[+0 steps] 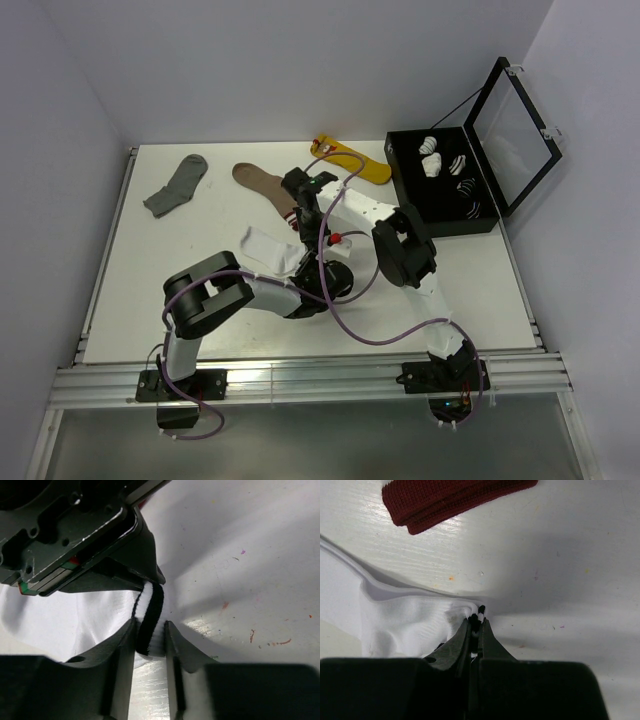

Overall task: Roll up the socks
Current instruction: Roll the sock at the center of the board.

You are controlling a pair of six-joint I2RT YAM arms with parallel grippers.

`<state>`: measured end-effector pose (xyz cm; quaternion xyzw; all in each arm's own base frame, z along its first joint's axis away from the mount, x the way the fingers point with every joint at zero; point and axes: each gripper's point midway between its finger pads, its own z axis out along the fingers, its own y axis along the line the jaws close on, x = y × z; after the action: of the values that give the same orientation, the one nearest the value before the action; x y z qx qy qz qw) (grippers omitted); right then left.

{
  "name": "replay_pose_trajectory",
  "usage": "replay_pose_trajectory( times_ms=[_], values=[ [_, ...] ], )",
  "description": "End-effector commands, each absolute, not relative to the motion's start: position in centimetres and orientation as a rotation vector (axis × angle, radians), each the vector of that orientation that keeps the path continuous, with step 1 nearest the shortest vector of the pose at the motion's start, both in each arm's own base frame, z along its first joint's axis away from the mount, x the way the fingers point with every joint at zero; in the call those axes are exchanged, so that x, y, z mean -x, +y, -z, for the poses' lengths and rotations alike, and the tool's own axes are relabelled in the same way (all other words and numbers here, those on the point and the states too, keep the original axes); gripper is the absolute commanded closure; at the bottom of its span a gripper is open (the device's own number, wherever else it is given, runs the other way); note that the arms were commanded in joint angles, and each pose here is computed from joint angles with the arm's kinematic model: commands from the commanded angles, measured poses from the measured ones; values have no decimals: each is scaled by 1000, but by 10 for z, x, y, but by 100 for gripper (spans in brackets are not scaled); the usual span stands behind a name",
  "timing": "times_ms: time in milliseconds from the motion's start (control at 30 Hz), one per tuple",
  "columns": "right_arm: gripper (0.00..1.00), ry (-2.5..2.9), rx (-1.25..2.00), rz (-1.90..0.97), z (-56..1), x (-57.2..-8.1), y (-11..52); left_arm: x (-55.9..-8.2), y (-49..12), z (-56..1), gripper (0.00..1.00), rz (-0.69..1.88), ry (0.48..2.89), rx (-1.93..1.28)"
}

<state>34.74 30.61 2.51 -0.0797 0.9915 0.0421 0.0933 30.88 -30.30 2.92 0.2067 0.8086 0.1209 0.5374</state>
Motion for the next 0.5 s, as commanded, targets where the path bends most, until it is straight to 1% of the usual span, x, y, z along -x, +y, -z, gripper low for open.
replay_pose_trajectory(
  times_ms=[0, 33, 133, 167, 200, 233, 267, 300, 333, 400, 433, 467],
  values=[
    [100, 2997, 267, -152, -12, -334, 309, -304, -300, -11, 70, -270, 1990, -468],
    [100, 2987, 267, -167, -15, -336, 310, -303, -300, -11, 73, -262, 1996, -461],
    [100, 2989, 270, -221, -16, -334, 316, -296, -298, -5, 88, -231, 2035, -448],
    [100, 2988, 274, -264, -19, -333, 320, -294, -298, -5, 90, -222, 2044, -446],
    [98, 2986, 277, -289, -21, -332, 323, -292, -299, -2, 92, -199, 2060, -437],
    [94, 2974, 278, -327, -23, -333, 328, -290, -297, -2, 97, -190, 2068, -432],
    [92, 2962, 276, -355, -28, -334, 330, -288, -297, -1, 100, -183, 2076, -424],
    [89, 2956, 275, -385, -32, -333, 333, -286, -296, -1, 100, -173, 2087, -411],
    [84, 2935, 267, -410, -36, -337, 336, -285, -297, -4, 100, -150, 2092, -403],
    [78, 2914, 256, -450, -46, -338, 338, -282, -296, -8, 100, -127, 2100, -377],
    [72, 2892, 247, -474, -50, -342, 339, -280, -295, -8, 99, -112, 2109, -374],
    [69, 2889, 231, -486, -51, -342, 339, -279, -295, -9, 100, -94, 2117, -356]
  ],
)
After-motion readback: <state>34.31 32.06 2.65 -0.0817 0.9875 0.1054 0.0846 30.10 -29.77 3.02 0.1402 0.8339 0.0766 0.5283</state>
